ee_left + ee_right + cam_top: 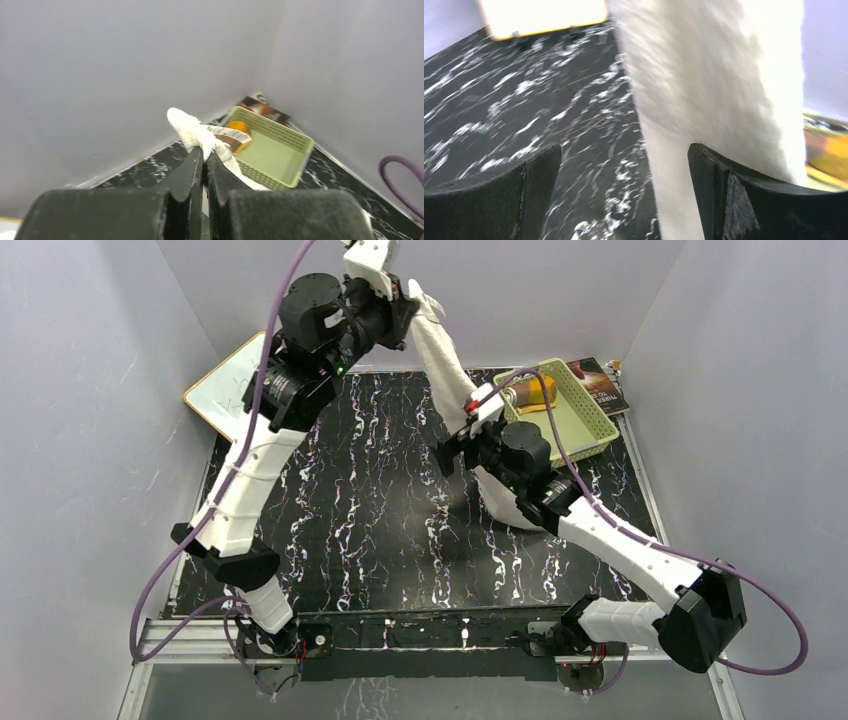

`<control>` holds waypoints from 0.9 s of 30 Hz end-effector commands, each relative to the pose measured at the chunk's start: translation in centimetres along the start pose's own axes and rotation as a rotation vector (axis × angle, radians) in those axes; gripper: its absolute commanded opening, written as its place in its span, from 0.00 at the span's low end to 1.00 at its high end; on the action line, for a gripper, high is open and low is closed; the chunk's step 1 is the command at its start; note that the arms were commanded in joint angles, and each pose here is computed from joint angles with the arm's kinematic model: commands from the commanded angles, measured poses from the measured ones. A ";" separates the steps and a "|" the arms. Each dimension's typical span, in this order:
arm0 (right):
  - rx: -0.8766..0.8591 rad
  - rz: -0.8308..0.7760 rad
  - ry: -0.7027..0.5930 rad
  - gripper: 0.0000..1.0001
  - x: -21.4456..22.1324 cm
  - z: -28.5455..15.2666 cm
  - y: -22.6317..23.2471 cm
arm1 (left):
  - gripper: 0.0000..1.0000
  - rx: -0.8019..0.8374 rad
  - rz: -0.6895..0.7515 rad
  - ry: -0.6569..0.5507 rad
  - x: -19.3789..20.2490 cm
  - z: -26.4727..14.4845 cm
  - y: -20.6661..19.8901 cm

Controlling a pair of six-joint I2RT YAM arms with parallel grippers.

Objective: Roll the towels
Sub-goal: Flatten out the towel at the center of the board.

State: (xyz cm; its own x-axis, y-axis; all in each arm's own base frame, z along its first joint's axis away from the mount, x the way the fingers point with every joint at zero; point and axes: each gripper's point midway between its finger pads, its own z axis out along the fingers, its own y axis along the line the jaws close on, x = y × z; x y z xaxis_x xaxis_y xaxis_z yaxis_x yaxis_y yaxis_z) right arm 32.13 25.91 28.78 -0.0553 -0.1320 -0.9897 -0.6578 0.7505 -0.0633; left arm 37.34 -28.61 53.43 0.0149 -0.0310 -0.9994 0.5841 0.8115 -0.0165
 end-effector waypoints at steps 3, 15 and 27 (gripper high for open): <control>0.492 0.132 -0.076 0.98 -1.2 1.4 -8.3 | 0.00 -0.231 0.070 -0.078 -4.4 -5.9 4.4; 0.395 0.221 0.122 0.73 10.3 10.1 -11.8 | 0.00 -0.295 0.062 -0.059 -4.4 -10.4 5.7; -0.183 0.149 0.078 0.95 7.5 12.0 2.6 | 0.00 -0.363 0.095 0.078 -1.3 -8.5 6.8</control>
State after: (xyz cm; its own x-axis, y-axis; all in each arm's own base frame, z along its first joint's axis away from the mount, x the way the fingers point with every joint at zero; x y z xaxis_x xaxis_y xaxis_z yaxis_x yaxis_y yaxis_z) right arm 43.79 28.47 13.88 -0.3710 -0.1039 -0.9228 -0.5559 0.8208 0.1310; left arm 32.94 -17.94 55.42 0.0203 0.0511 -0.9985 0.3045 0.9509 0.0548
